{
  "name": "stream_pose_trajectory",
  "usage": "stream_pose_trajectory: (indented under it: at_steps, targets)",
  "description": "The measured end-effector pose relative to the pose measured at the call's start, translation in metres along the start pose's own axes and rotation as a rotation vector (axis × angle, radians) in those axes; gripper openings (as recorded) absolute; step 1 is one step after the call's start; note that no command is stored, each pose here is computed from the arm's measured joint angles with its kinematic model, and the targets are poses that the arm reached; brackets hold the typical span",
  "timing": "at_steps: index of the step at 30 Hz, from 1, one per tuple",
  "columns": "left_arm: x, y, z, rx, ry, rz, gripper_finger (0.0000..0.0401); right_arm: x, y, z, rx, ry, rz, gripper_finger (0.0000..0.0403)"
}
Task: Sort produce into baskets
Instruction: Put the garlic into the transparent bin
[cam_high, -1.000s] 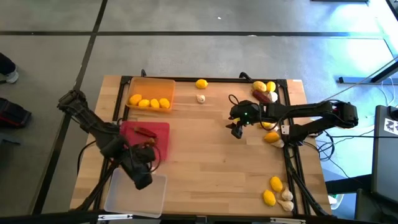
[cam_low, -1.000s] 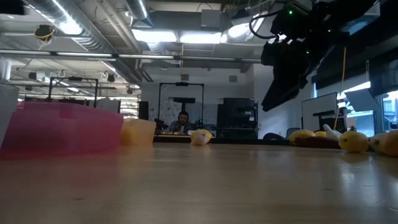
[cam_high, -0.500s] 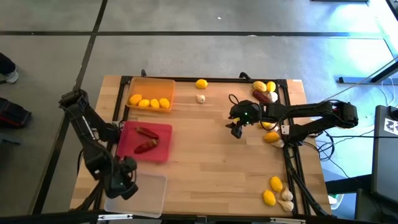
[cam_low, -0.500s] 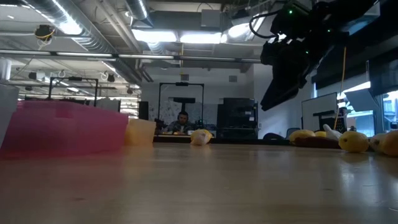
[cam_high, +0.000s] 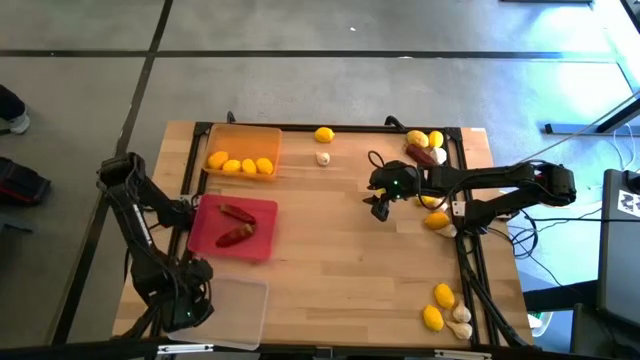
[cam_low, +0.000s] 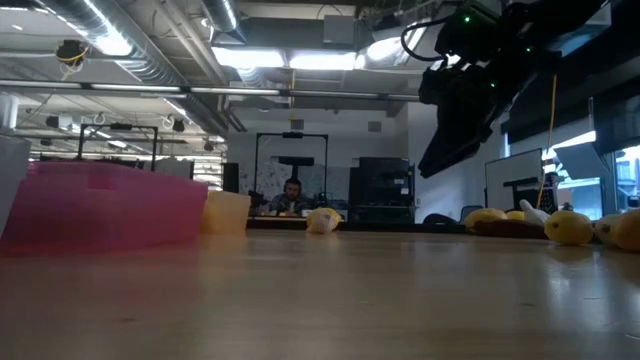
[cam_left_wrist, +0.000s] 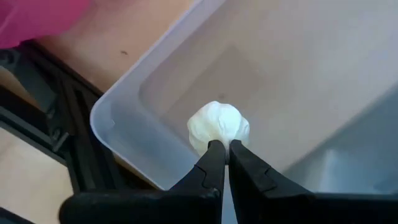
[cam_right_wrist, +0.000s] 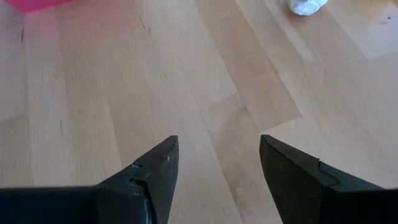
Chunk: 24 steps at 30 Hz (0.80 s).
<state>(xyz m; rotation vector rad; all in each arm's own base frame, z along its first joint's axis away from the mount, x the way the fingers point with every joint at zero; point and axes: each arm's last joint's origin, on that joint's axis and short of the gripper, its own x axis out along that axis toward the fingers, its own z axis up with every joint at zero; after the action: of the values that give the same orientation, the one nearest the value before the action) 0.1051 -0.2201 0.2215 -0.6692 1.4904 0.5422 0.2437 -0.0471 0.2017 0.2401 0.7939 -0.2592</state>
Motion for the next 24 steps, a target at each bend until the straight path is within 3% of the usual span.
stream_pose_trajectory:
  at_steps: [16, 24]
  targets:
    - [0.036, -0.011, -0.005, 0.101, -0.071, 0.138, 0.0014, 0.0, 0.0, 0.0, -0.007, -0.003, -0.018, 0.022]
    - [0.036, -0.009, -0.005, 0.077, -0.075, 0.164, 0.0075, 0.0, 0.0, 0.0, -0.008, -0.003, -0.018, 0.022]
